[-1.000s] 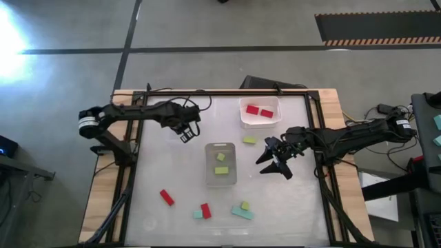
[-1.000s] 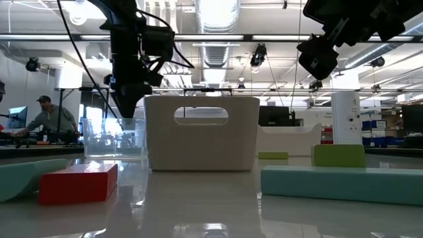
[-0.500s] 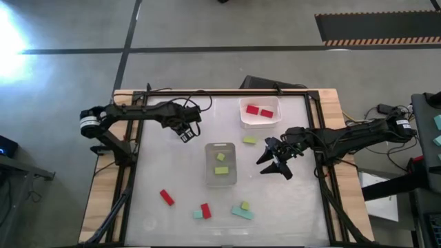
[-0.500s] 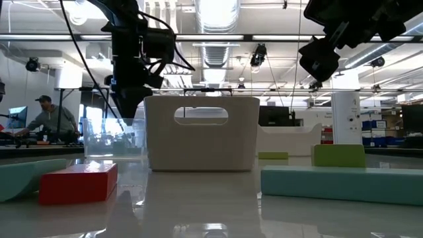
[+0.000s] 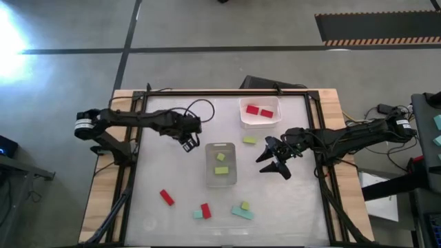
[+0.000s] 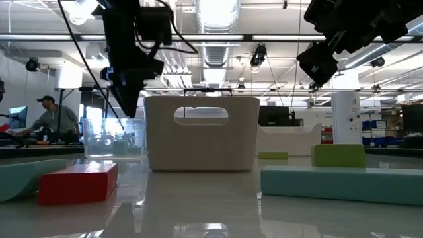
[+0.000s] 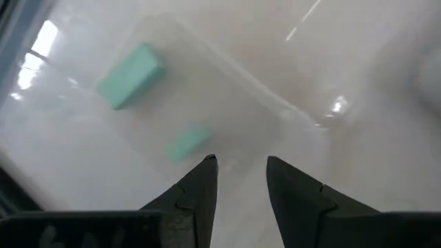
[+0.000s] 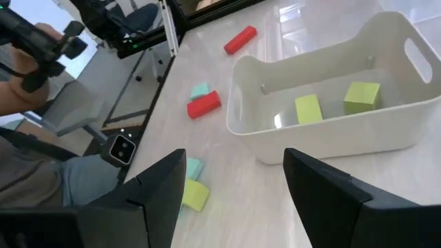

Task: Sort & place blocks by color
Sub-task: Put the red block into the white bin

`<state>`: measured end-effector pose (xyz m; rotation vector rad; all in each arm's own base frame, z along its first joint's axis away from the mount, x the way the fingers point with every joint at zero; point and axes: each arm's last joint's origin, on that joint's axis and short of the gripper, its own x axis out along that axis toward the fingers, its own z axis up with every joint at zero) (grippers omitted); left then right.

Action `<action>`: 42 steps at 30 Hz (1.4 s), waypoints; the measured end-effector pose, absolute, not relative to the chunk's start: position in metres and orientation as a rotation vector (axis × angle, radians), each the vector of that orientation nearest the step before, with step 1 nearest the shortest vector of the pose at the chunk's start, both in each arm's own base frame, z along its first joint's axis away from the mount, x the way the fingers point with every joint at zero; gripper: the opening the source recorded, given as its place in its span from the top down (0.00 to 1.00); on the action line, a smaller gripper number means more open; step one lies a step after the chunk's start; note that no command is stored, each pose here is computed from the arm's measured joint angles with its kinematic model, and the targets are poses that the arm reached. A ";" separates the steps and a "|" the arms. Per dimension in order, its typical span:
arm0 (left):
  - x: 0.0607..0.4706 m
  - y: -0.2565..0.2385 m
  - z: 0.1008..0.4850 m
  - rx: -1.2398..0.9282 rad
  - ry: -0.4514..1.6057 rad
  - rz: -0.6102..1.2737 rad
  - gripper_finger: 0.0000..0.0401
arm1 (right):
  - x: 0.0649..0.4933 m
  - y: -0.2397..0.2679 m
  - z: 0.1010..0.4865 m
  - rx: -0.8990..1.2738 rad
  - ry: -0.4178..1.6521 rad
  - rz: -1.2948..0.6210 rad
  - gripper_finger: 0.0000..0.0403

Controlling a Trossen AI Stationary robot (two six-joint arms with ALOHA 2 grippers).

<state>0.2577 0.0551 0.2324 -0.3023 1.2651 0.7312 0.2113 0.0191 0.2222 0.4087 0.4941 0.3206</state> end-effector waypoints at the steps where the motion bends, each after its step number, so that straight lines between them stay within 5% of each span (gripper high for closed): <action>1: 0.258 0.049 0.235 -0.309 1.253 0.720 0.73 | 0.211 0.019 0.222 0.403 0.492 0.320 0.42; 11: 0.264 -0.024 0.251 -0.473 1.222 0.492 0.73 | 0.212 0.017 0.223 0.310 0.463 0.282 0.42; 19: 0.243 -0.095 0.241 -0.228 1.389 0.021 0.73 | 0.214 0.018 0.229 0.243 0.432 0.299 0.42; 42: 0.198 -0.160 0.197 0.019 1.374 -0.268 0.73 | 0.214 0.018 0.229 0.231 0.431 0.302 0.42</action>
